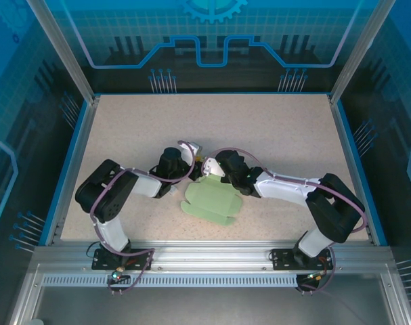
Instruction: Fold the paper box
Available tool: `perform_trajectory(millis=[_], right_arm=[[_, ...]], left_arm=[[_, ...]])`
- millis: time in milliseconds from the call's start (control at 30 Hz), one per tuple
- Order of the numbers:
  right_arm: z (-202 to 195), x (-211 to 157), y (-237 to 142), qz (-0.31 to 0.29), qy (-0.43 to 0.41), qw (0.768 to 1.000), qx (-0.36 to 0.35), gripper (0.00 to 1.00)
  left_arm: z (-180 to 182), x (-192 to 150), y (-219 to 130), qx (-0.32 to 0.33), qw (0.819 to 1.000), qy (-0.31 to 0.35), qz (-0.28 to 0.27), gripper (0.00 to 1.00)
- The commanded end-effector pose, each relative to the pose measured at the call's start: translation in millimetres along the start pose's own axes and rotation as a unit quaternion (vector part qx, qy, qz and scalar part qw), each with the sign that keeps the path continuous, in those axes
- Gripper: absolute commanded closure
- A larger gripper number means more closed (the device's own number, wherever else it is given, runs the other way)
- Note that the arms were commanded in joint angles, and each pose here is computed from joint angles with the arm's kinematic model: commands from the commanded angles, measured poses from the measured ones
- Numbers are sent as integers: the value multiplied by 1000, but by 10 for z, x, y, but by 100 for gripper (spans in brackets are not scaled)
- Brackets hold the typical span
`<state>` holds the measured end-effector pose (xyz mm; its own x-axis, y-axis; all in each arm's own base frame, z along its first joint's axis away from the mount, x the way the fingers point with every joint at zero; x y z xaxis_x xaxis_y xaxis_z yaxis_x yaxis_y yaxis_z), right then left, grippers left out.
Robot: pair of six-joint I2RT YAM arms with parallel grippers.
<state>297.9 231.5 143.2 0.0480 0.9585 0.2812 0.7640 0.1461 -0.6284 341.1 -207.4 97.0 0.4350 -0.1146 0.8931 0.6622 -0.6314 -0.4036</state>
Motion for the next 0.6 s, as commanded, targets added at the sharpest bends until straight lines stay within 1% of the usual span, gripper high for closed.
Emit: perform_trajectory(millis=[0,233,400,567], right_arm=[[-20,47,-91,-5,-2,1000,14,99],[-28,24,-137,-3,2,1000,10,99],[-9,8,-149,-2,0,1000,12,99],[28,28,-185,-1,-3,1000,20,99]], left_arm=[[142,-53,30,25,1000,-12,2,52],[166,-46,10,14,1000,-25,-9,65],[172,20,-18,18,999,-27,-20,71],[229,74,-19,44,998,-29,-27,74]])
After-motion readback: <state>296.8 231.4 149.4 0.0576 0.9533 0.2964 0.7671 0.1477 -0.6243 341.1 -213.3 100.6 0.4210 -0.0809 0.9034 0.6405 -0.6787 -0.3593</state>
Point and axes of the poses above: each hand's point on the last joint's axis, 136 mm out from that joint toward the fingers, its own y axis out along the fingers, its own z axis along the line the jaws close on, x = y × z, the point moved 6 cm from there along -y, back along the fingers, and after that the axes turned 1 degree about y, right-handed, at the moved point
